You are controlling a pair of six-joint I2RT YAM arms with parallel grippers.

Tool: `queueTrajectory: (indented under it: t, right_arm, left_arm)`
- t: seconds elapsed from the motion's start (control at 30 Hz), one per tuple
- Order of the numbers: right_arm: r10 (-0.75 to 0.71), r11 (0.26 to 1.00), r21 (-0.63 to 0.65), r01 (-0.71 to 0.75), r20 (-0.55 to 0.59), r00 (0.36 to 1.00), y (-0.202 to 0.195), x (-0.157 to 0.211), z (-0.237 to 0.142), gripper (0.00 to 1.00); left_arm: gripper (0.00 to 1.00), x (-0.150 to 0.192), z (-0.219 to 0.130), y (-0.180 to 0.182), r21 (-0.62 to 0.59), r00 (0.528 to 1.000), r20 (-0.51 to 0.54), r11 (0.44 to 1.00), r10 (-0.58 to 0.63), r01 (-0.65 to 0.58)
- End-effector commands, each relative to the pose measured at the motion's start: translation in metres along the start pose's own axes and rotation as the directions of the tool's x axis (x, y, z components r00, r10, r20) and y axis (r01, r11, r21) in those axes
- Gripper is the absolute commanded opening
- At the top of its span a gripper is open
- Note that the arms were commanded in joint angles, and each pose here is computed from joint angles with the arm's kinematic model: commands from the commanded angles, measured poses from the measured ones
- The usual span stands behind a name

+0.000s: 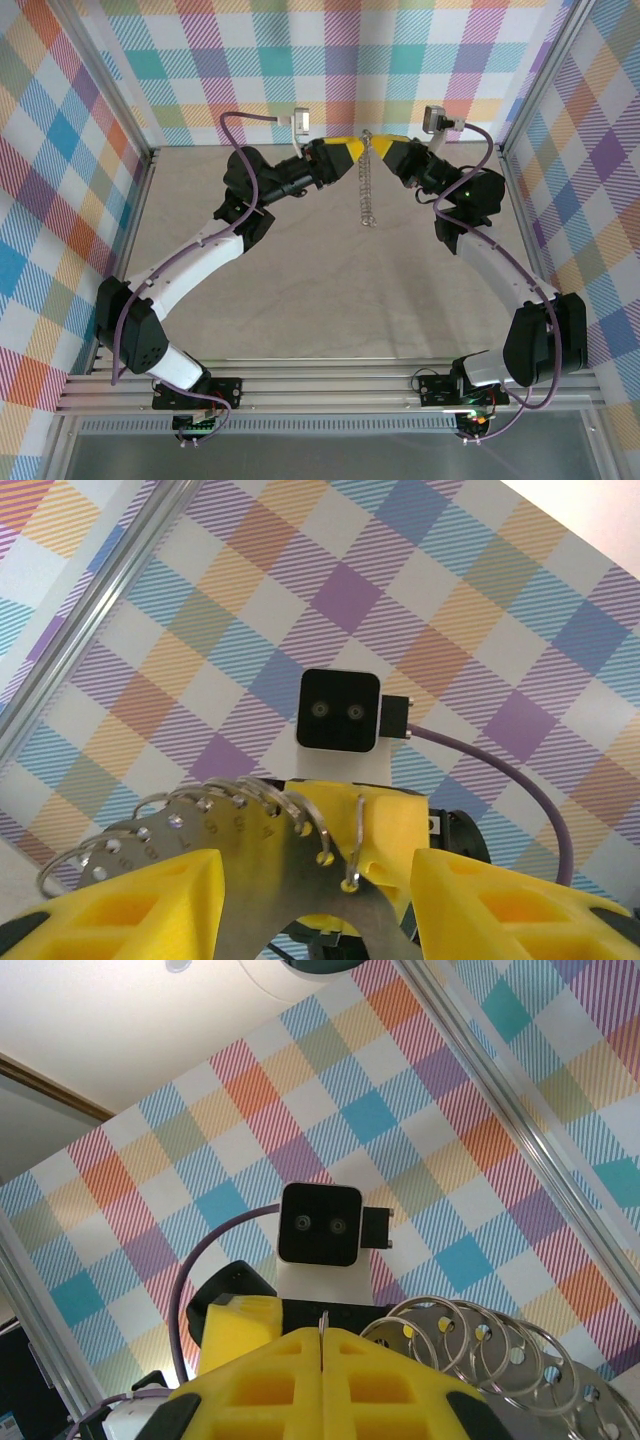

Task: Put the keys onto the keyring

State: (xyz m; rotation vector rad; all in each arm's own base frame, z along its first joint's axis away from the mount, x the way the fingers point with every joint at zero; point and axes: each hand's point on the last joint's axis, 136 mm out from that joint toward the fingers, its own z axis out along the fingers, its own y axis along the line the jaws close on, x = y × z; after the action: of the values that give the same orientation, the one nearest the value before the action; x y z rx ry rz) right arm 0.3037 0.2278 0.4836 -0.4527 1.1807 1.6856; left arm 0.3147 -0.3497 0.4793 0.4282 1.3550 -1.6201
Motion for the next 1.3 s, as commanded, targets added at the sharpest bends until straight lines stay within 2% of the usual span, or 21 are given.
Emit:
queueTrajectory:
  t: [0.0, 0.13, 0.47, 1.27]
  right_arm:
    - [-0.036, 0.999, -0.035, 0.037, 0.031, 0.999, 0.014, -0.006, -0.001, 0.0]
    - [-0.035, 0.999, -0.035, 0.036, 0.03, 0.999, 0.013, -0.006, -0.002, 0.0]
    - [-0.03, 0.999, -0.037, 0.031, 0.019, 0.999, 0.013, -0.004, -0.001, 0.0]
    - [-0.027, 0.999, -0.034, 0.028, 0.013, 1.0, 0.012, -0.002, -0.002, 0.0]
  left_arm:
    - [0.54, -0.014, 0.004, -0.025, 0.051, 0.998, 0.03, 0.997, 0.049, -0.051]
    - [0.54, -0.012, 0.006, -0.024, 0.047, 0.998, 0.018, 0.998, 0.052, -0.053]
    - [0.4, -0.008, 0.011, -0.022, 0.054, 0.999, 0.0, 0.997, 0.052, -0.052]
    - [0.18, -0.003, 0.014, -0.021, 0.058, 0.999, -0.015, 0.997, 0.053, -0.052]
